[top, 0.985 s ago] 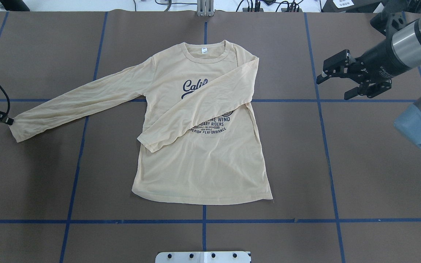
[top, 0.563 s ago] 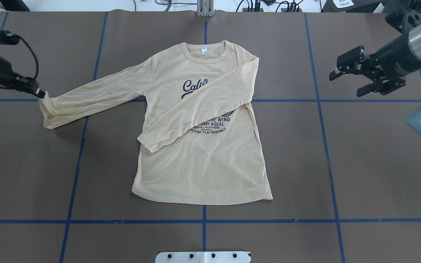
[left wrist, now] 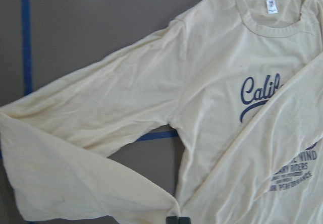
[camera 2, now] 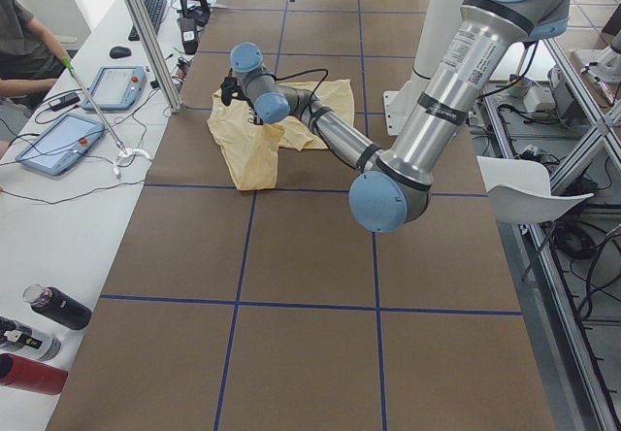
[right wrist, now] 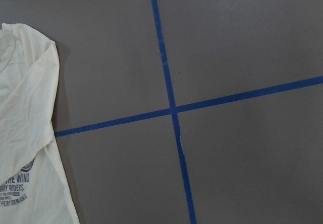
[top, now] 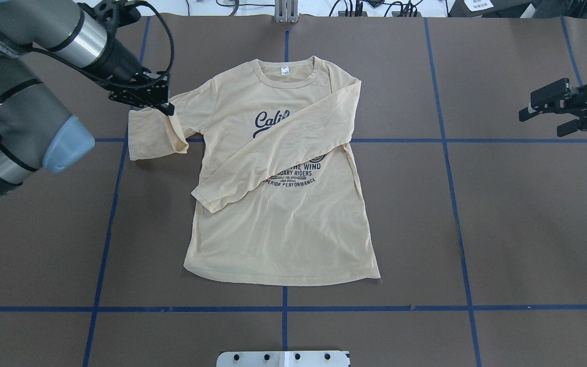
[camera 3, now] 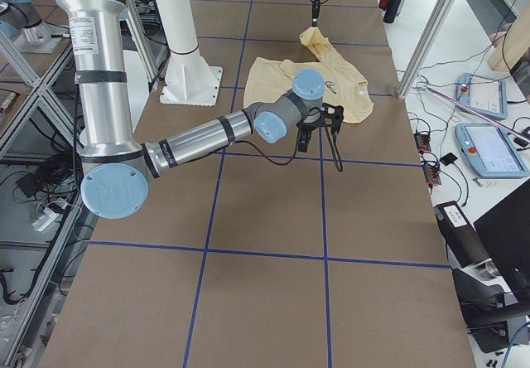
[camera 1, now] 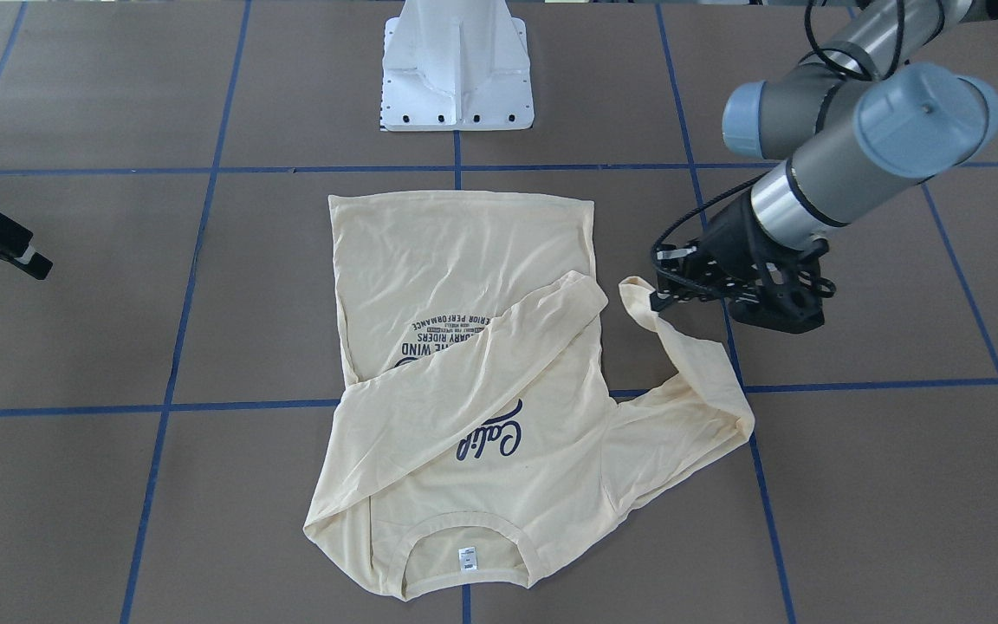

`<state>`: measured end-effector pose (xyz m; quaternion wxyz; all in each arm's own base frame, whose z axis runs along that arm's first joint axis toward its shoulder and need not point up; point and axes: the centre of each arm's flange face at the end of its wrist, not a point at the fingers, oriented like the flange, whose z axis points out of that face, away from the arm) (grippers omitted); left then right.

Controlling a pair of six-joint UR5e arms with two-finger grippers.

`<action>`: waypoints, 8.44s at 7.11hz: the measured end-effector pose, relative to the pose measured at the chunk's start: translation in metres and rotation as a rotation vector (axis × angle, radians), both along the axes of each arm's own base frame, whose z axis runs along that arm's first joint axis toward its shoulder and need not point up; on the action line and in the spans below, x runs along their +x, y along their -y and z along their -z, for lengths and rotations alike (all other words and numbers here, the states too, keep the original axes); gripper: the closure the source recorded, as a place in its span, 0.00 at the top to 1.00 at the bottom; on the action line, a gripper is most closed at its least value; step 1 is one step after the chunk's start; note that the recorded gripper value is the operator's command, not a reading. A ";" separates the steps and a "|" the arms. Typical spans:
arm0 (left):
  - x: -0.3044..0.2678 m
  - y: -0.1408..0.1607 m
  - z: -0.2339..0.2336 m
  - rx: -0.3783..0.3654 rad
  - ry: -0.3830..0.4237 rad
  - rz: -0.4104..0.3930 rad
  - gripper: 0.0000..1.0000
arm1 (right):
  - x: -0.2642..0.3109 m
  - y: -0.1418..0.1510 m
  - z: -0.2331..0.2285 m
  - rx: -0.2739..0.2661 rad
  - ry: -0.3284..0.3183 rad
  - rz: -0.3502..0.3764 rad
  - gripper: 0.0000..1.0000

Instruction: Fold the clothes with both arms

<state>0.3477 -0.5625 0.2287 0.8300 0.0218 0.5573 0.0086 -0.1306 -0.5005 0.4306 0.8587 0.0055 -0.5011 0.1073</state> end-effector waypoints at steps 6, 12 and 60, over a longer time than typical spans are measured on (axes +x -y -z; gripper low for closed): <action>0.148 -0.025 0.135 0.046 -0.083 0.046 0.00 | 0.029 0.003 -0.020 0.014 -0.021 -0.025 1.00; 0.185 -0.001 0.169 0.045 -0.102 0.107 0.00 | 0.030 0.003 -0.020 0.015 -0.022 -0.028 1.00; 0.138 -0.311 -0.071 -0.373 0.109 0.312 0.64 | -0.312 -0.319 0.094 -0.441 -0.073 -0.464 0.00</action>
